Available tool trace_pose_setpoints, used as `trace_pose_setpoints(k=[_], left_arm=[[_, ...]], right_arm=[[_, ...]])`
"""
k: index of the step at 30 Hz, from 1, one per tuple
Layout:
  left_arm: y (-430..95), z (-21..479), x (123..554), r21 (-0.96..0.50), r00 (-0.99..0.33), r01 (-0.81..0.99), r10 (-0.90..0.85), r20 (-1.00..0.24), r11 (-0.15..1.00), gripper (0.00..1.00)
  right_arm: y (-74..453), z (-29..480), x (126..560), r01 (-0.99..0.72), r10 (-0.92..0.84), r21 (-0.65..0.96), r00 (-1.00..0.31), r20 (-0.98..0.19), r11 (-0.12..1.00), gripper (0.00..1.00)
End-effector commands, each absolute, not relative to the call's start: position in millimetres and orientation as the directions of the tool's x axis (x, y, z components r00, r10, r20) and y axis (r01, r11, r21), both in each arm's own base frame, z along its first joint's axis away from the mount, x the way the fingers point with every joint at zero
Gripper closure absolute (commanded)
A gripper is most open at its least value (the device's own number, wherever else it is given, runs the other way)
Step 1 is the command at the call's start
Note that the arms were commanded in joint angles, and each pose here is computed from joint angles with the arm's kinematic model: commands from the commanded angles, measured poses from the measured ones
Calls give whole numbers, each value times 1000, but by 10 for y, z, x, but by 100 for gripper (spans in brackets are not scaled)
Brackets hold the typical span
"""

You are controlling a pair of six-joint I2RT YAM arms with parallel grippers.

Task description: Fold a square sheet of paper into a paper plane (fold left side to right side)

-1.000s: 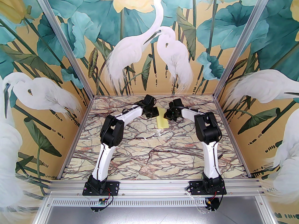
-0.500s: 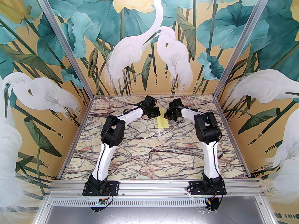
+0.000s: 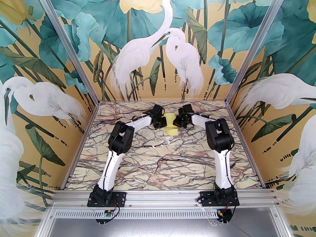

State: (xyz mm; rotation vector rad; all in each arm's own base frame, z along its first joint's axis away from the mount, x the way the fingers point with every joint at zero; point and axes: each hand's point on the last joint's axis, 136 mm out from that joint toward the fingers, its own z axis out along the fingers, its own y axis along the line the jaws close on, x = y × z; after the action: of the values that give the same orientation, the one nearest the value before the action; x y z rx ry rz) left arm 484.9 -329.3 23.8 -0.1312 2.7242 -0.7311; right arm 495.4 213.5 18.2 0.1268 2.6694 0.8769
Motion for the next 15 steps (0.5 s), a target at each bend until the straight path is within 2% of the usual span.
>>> trace_pose_setpoints(k=[1, 4, 10, 14, 15], left_arm=[[-3053, -105, 4724, -389, -962, -53, -152, -228, 920, 93], [-3162, 50, 4746, -449, -960, -30, -151, -237, 893, 93], [-3391, 603, 4936, -610, -937, 31, -189, -293, 792, 86], [-3448, 760, 5099, -646, -927, 49, -207, -314, 762, 83], [-3444, 620, 5119, -640, -932, 36, -205, -299, 768, 83]], right_arm=[[2070, -87, 4808, 22, 166, 540, -961, -220, 842, 100], [2067, -77, 4816, 21, 167, 538, -960, -224, 843, 100], [2064, -72, 4808, 19, 164, 537, -961, -224, 843, 100], [2069, -68, 4815, 18, 164, 539, -961, -224, 842, 100], [2069, -83, 4809, 21, 165, 539, -961, -221, 842, 100]])
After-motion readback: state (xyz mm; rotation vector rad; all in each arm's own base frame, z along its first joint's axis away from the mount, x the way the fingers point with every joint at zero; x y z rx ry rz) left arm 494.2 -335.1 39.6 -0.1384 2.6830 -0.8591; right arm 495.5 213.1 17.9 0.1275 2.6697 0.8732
